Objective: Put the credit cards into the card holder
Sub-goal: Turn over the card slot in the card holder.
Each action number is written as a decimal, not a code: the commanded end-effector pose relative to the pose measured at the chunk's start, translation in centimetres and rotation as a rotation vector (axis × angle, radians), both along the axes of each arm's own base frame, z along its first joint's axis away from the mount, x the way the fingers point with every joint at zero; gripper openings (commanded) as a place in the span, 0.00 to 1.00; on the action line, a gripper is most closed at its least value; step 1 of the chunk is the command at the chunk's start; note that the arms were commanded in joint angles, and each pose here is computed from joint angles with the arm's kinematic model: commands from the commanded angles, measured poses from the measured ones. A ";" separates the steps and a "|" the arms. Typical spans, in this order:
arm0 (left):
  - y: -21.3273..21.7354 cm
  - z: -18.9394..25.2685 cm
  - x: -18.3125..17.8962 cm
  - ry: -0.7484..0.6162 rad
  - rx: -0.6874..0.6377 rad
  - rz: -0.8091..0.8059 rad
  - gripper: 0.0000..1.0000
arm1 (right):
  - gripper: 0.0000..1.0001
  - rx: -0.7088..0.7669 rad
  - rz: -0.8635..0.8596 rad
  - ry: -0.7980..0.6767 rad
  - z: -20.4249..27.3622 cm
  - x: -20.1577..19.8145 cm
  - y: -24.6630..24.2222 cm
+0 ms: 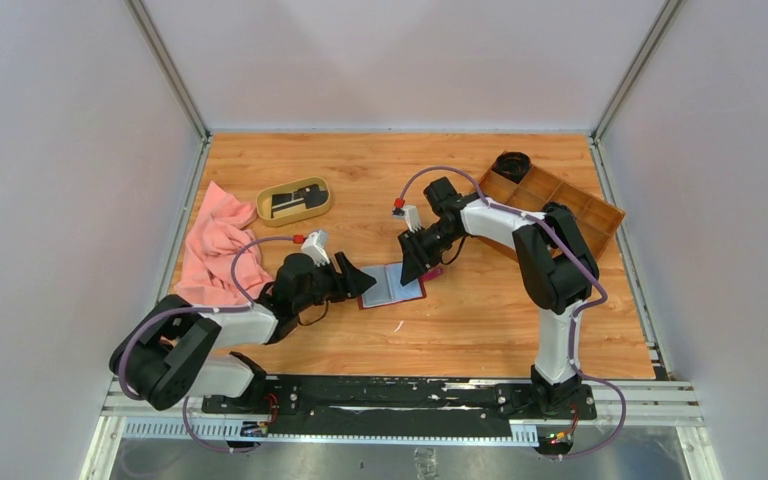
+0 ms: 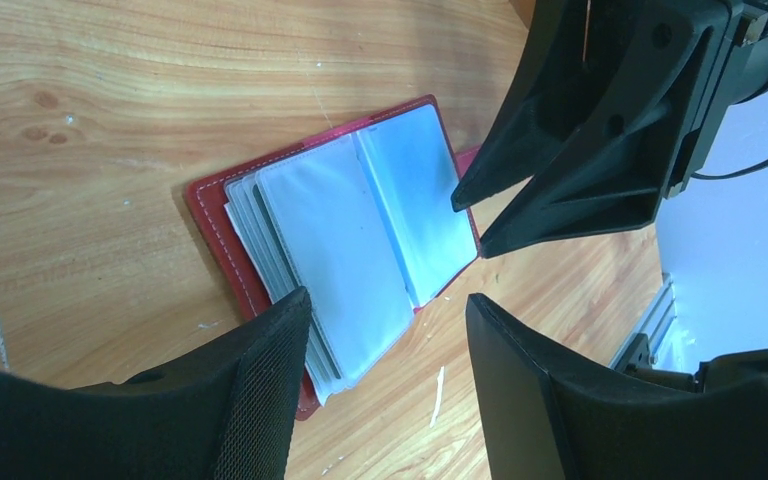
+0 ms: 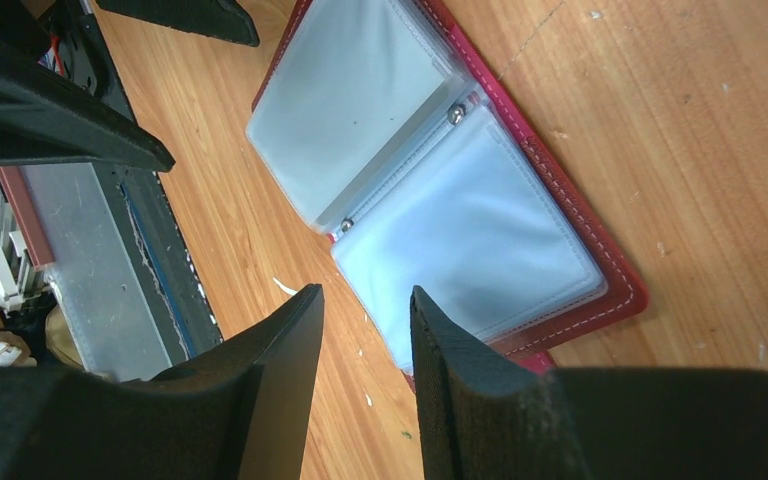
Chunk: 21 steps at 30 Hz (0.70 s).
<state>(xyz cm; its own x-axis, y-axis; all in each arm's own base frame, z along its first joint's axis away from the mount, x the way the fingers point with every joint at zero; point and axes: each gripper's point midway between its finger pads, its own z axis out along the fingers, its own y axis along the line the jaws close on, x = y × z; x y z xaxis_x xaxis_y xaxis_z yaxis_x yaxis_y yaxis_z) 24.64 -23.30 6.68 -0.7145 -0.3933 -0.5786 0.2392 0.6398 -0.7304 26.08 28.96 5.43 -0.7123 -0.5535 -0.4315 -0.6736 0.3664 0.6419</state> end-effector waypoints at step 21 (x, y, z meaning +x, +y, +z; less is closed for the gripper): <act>-1.7 -0.8 0.3 0.027 0.031 -0.037 0.60 | 0.41 -0.028 0.003 0.011 -0.6 0.2 -0.4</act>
<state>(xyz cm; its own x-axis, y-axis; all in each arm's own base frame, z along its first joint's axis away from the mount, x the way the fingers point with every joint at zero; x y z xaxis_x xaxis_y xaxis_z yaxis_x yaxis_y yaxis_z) 24.69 -24.40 5.36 -0.7484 -0.3582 -0.5582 0.2227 0.6570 -0.7202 26.10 28.84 5.28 -0.7134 -0.5561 -0.4264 -0.6731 0.3746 0.6376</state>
